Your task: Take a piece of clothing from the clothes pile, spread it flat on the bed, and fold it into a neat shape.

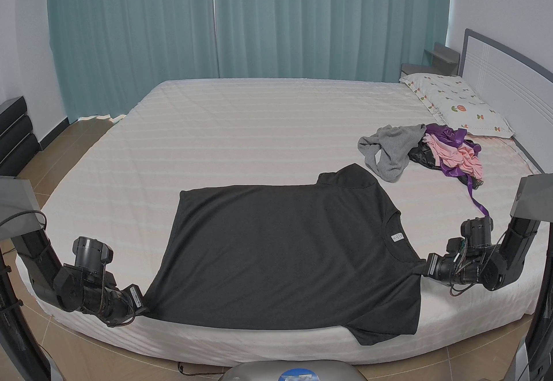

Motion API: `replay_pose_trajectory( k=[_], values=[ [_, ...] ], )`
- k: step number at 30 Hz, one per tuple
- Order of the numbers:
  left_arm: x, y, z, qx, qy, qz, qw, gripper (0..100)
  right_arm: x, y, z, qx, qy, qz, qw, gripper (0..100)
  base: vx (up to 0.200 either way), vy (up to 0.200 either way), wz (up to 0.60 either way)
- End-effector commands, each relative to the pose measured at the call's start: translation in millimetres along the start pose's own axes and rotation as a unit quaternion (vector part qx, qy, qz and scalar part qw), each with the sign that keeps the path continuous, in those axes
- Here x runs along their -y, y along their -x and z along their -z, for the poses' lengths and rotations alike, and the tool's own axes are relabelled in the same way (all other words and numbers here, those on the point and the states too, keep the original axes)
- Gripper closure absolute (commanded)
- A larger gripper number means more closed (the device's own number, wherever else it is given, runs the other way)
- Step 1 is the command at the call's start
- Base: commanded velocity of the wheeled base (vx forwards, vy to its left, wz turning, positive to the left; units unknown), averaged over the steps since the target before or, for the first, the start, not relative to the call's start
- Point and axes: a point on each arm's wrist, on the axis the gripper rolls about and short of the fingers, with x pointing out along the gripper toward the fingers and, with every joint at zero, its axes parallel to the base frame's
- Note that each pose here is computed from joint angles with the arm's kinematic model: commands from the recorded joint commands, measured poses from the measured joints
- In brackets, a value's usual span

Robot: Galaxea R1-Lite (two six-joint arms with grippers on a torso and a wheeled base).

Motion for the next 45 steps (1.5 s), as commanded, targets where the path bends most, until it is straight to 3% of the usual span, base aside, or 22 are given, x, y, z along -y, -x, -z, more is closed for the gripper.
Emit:
replay_pose_trajectory(
  k=[1,7,18,19,29,35,38,45],
  values=[
    [1,0,-3,0.005,0.002,0.003,1.0000,100,-10,-3,-24,0.040,-0.005,-0.019,0.9990,100,0.000,0.000,0.00],
    [2,0,-3,0.006,0.002,0.006,1.0000,100,-16,-19,-44,0.069,0.004,-0.026,0.9973,100,0.000,0.000,0.00],
    [3,-2,-1,0.001,0.000,0.004,1.0000,100,-11,-57,-43,0.048,0.006,-0.023,0.9986,100,0.000,0.000,0.00],
    [2,-2,-1,0.001,0.000,0.004,1.0000,100,-12,-56,-43,0.048,0.007,-0.024,0.9985,0,0.000,0.000,0.00],
    [2,-2,-1,0.000,0.000,0.003,1.0000,100,-7,0,-38,0.045,-0.007,-0.045,0.9980,0,0.000,0.000,0.00],
    [2,-2,-1,0.000,0.000,0.003,1.0000,100,-3,23,-10,0.003,0.015,-0.047,0.9988,0,0.000,0.000,0.00],
    [2,-2,-1,0.000,0.000,0.003,1.0000,100,-3,24,13,-0.040,0.031,-0.050,0.9975,0,0.000,0.000,0.00],
    [2,-2,-1,0.000,0.000,0.003,1.0000,100,-9,7,29,-0.076,0.035,-0.056,0.9949,0,0.000,0.000,0.00]
  ],
)
